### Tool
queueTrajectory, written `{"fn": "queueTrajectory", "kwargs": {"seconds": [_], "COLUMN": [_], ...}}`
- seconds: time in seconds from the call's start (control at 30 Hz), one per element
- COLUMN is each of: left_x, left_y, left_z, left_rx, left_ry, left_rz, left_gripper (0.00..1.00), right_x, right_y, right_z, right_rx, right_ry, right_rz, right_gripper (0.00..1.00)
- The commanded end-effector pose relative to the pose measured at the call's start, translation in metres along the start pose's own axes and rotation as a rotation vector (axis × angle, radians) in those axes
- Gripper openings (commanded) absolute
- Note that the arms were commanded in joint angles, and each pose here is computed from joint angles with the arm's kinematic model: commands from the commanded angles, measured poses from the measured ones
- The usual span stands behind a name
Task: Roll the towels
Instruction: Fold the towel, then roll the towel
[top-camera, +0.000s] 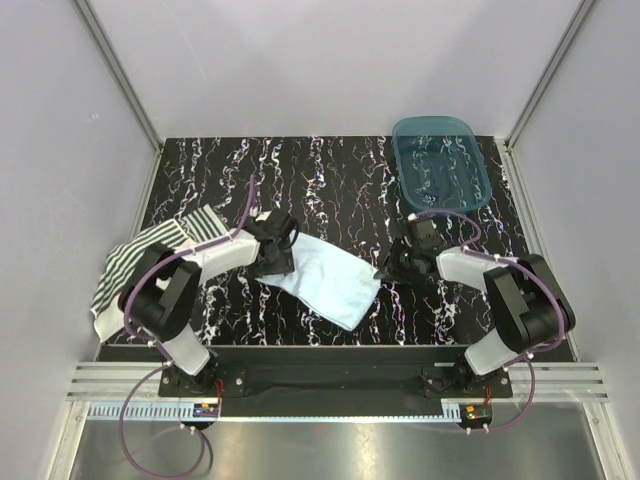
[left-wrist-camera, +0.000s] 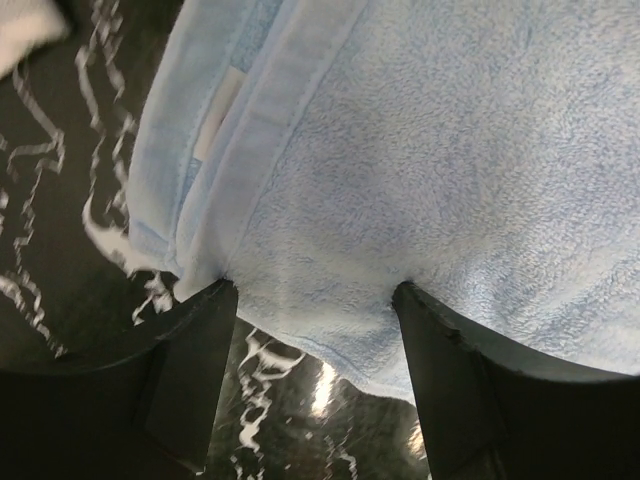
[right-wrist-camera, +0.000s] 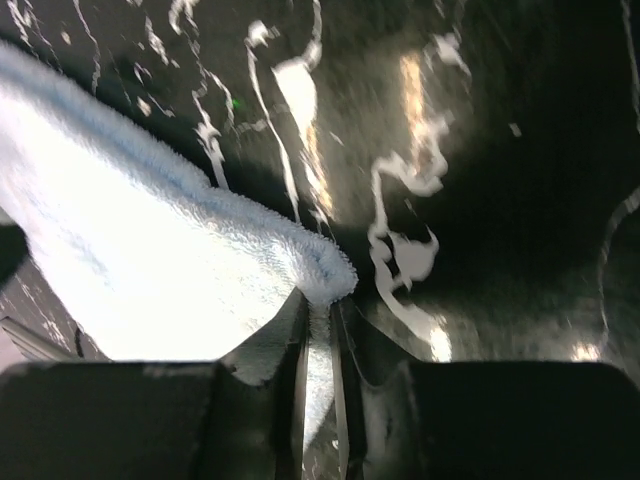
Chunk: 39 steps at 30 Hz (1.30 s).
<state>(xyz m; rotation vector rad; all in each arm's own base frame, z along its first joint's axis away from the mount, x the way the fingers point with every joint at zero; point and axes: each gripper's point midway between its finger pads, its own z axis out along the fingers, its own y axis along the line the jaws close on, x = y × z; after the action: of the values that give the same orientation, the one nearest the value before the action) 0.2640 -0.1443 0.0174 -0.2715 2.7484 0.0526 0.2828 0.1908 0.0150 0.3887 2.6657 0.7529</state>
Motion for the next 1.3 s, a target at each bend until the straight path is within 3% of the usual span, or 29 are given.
{"fn": "queueTrajectory", "kwargs": {"seconds": [0.0,0.2,0.3,0.53,0.7,0.8,0.97,1.1,1.27], "left_x": [-0.042,-0.085,-0.094,-0.092,-0.097,-0.084,-0.021,0.044,0.091], "left_y": [-0.026,-0.054,-0.057,-0.033,-0.013,-0.025,-0.093,-0.136,-0.178], "left_z": [0.008,0.014,0.004,-0.035,-0.099,-0.126,-0.154,-0.159,-0.154], "left_rx": [0.045,0.043,0.048,0.015,-0.107,-0.089,0.184,0.360,0.464], "left_ry": [-0.106,-0.145,-0.161,-0.214,-0.370,-0.424,-0.480,-0.492,-0.487], "left_rz": [0.021,0.100,0.101,0.091,0.213,0.316,0.494,0.646,0.774], "left_gripper": [0.70,0.69,0.69,0.69,0.70,0.69,0.69,0.69,0.67], "right_x": [0.020,0.042,0.043,0.026,0.008,-0.002,-0.016,-0.018,-0.023], "right_y": [-0.017,-0.027,-0.031,-0.023,-0.008,0.000,-0.001,-0.012,-0.014], "right_z": [-0.012,-0.029,-0.034,-0.049,-0.076,-0.095,-0.130,-0.157,-0.194], "right_rx": [0.049,0.045,0.058,0.093,0.085,0.091,0.136,0.191,0.183], "right_ry": [0.022,0.022,0.013,-0.027,-0.099,-0.145,-0.260,-0.347,-0.482], "right_rz": [0.048,0.107,0.096,0.053,0.011,-0.007,-0.005,0.032,0.081], "right_gripper": [0.19,0.19,0.24,0.70,0.84,0.88,0.88,0.85,0.79]}}
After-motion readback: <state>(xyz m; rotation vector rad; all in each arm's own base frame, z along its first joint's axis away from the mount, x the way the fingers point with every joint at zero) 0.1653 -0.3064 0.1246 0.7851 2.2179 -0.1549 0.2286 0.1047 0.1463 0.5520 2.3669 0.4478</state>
